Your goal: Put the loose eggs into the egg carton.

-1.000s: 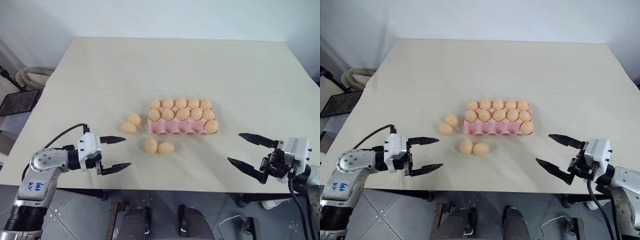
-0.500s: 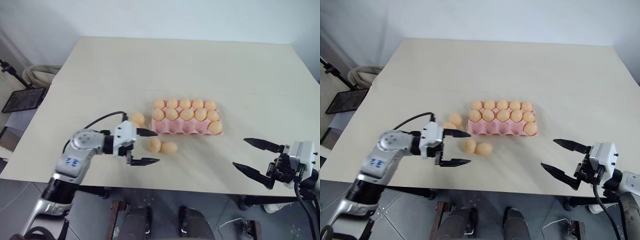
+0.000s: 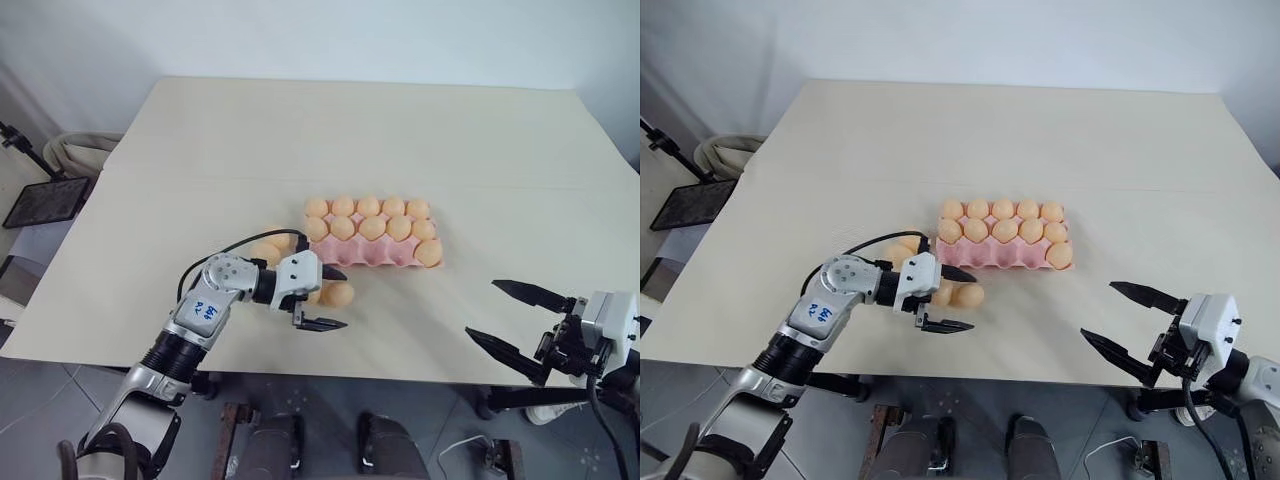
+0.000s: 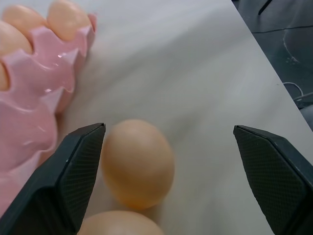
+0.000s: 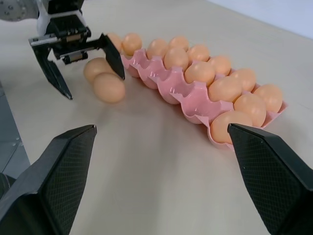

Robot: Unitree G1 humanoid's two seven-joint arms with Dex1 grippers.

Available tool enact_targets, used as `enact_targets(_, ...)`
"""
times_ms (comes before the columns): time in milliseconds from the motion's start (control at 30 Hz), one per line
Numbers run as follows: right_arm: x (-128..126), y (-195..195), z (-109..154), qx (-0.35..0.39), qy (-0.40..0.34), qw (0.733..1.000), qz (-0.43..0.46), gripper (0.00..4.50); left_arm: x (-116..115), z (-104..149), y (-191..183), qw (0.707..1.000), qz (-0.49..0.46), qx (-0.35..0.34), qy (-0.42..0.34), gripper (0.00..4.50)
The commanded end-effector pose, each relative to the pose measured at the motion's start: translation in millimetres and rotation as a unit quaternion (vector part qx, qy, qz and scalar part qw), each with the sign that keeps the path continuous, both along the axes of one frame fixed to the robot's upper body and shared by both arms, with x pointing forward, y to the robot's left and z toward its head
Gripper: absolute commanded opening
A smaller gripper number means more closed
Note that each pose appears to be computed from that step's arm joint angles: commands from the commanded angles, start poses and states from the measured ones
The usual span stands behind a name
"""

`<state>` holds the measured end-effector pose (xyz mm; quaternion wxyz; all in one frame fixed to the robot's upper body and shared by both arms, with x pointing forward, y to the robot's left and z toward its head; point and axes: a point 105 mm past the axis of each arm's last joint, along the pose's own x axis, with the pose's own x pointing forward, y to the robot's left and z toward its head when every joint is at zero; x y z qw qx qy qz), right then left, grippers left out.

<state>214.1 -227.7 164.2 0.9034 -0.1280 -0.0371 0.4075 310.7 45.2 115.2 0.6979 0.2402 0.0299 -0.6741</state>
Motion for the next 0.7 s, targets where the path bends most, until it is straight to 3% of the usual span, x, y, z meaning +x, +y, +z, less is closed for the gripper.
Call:
enact_targets(33, -3, 4, 13, 0.004, -0.026, 1.000, 0.000, 4.50, 4, 5, -10, 1.000, -0.003, -0.001, -0.017, 4.47)
enact_targets(133, -2, 7, 15, 0.008, -0.030, 1.000, 0.001, 4.50, 7, 3, -14, 1.000, 0.004, 0.000, -0.010, 4.47)
enact_targets(233, -2, 9, 16, 0.009, -0.032, 0.999, 0.002, 4.50, 8, 3, -15, 1.000, 0.006, -0.002, -0.009, 3.87)
enact_targets(500, 1, 11, 18, 0.011, -0.036, 0.999, 0.005, 4.50, 10, 3, -15, 1.000, 0.008, -0.003, -0.017, 1.44)
enact_targets(700, 2, 11, 19, 0.013, -0.036, 0.999, 0.006, 4.50, 14, 23, -23, 0.997, 0.013, -0.068, -0.017, 1.31)
